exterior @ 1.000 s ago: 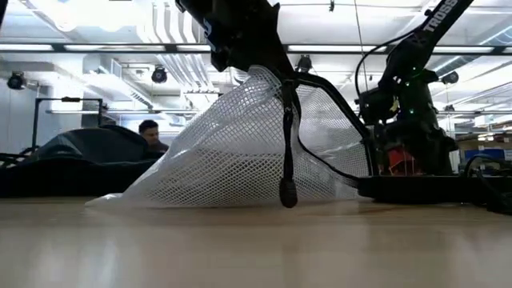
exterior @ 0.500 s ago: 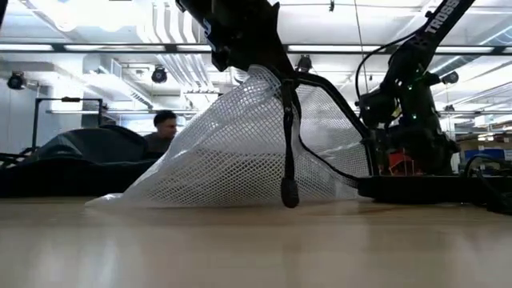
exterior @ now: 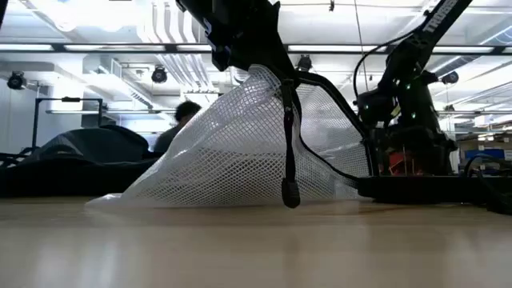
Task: Unpack backpack
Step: Put the black pen into the white zipper pouch
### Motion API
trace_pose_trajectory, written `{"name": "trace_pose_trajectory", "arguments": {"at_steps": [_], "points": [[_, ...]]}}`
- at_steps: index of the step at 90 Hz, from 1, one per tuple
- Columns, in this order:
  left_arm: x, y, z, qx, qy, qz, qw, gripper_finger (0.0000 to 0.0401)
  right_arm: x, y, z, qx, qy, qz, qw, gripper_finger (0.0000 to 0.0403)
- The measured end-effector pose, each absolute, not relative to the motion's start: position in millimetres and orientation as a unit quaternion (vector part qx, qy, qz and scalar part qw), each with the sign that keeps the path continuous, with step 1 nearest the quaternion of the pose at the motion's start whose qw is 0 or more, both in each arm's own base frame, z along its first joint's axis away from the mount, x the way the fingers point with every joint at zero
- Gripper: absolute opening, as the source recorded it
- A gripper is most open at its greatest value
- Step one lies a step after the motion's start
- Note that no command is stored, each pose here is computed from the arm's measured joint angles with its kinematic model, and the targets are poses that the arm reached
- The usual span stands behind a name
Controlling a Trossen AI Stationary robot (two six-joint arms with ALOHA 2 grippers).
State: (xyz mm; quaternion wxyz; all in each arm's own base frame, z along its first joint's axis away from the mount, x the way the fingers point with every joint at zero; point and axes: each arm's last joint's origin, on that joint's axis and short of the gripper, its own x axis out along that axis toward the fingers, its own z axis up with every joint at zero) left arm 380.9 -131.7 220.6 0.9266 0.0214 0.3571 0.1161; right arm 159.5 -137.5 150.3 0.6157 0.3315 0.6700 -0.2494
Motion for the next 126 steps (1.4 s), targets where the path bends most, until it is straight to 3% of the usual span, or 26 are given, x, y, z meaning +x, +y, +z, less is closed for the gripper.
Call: {"name": "trace_pose_trajectory", "arguments": {"at_steps": [36, 71, 99, 126], "points": [[385.8, -120.0, 221.6, 0.019, 0.351, 0.130, 0.927, 0.0000, 174.4, -53.7, 214.8, 0.221, 0.596, -0.193, 0.747, 0.0003], [392.6, -104.6, 223.8, 0.008, 0.338, 0.147, 0.930, 0.0000, 201.3, 49.2, 215.8, 0.106, 0.536, -0.083, 0.833, 0.0001], [393.1, -104.0, 224.1, 0.010, 0.336, 0.146, 0.930, 0.0000, 247.2, 59.4, 202.4, 0.034, 0.447, -0.009, 0.894, 0.0001], [392.1, -104.4, 223.1, 0.011, 0.344, 0.141, 0.928, 0.0000, 259.8, 59.0, 191.7, -0.026, 0.464, -0.024, 0.885, 0.0000]]}}
